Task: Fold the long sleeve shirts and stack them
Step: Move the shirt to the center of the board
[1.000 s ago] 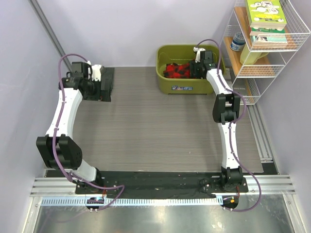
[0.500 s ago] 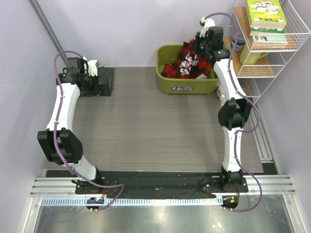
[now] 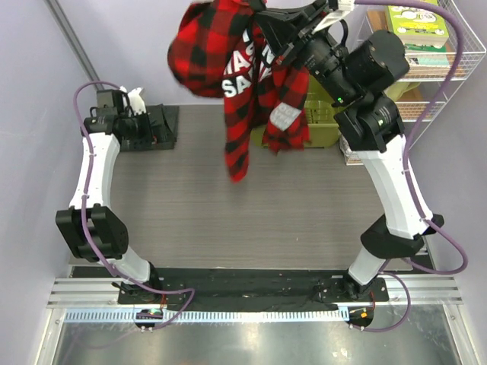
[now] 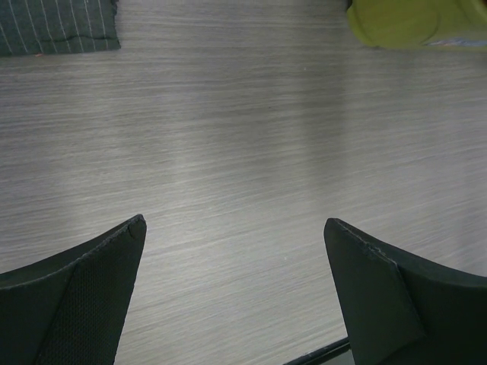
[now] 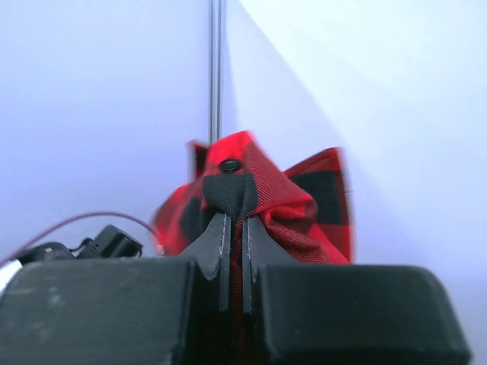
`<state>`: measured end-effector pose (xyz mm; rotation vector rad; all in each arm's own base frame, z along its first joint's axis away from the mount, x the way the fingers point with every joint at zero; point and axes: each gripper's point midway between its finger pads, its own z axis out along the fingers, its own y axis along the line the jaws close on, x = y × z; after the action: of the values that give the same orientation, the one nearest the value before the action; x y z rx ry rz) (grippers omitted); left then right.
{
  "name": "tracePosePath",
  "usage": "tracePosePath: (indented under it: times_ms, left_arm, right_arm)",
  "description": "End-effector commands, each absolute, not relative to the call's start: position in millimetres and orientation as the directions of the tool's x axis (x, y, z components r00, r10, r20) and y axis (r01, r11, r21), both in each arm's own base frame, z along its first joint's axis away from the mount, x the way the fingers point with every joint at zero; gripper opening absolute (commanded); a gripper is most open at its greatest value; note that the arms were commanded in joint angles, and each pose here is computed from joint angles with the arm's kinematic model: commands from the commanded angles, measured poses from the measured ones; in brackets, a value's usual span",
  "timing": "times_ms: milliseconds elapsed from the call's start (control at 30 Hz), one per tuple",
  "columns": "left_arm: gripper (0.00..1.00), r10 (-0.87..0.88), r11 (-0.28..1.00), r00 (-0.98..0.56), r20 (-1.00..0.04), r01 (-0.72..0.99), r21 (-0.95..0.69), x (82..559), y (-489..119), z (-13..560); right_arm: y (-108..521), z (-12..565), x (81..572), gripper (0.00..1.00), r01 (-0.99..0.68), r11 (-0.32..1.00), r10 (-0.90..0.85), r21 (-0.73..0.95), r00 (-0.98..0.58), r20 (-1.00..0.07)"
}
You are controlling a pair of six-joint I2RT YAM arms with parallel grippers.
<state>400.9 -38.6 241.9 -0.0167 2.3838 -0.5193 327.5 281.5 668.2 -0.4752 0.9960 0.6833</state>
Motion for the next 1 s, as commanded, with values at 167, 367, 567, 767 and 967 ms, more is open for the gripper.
tracePosePath:
  times_ms: [167, 367, 567, 767, 967]
  left_arm:
    - [1.00, -0.265, 0.872, -0.684, -0.680, 0.132, -0.472, 392.7, -26.5, 274.7]
    - [1.00, -0.175, 0.876, -0.708, -0.684, 0.205, -0.437, 364.1, -27.6, 255.3]
    - [1.00, 0.009, 0.828, -0.697, -0.717, 0.407, -0.385, 332.2, -46.3, 226.7]
    - [1.00, 0.165, 0.739, -0.678, -0.717, 0.566, -0.365, 336.8, -83.2, 195.3]
    - [0.94, 0.173, 0.661, -0.659, -0.732, 0.629, -0.410, 374.9, -143.8, 171.9]
  right_arm:
    - [265.3, 668.4, 324.6, 0.01, -0.615, 0.786, 0.354, 0.061, 0.368, -0.860]
    - [177.2, 514.5, 349.1, 0.01, -0.264, 0.964, 0.083, 0.035, 0.174, -0.981]
    - [68.4, 309.1, 322.8, 0.53, -0.038, 0.988, -0.152, -0.147, -0.222, -0.963]
    - [71.1, 258.7, 296.5, 0.87, -0.169, 0.965, -0.251, -0.201, -0.369, -0.895]
    - [118.2, 227.3, 330.5, 0.87, -0.353, 0.924, -0.300, -0.143, -0.440, -0.846]
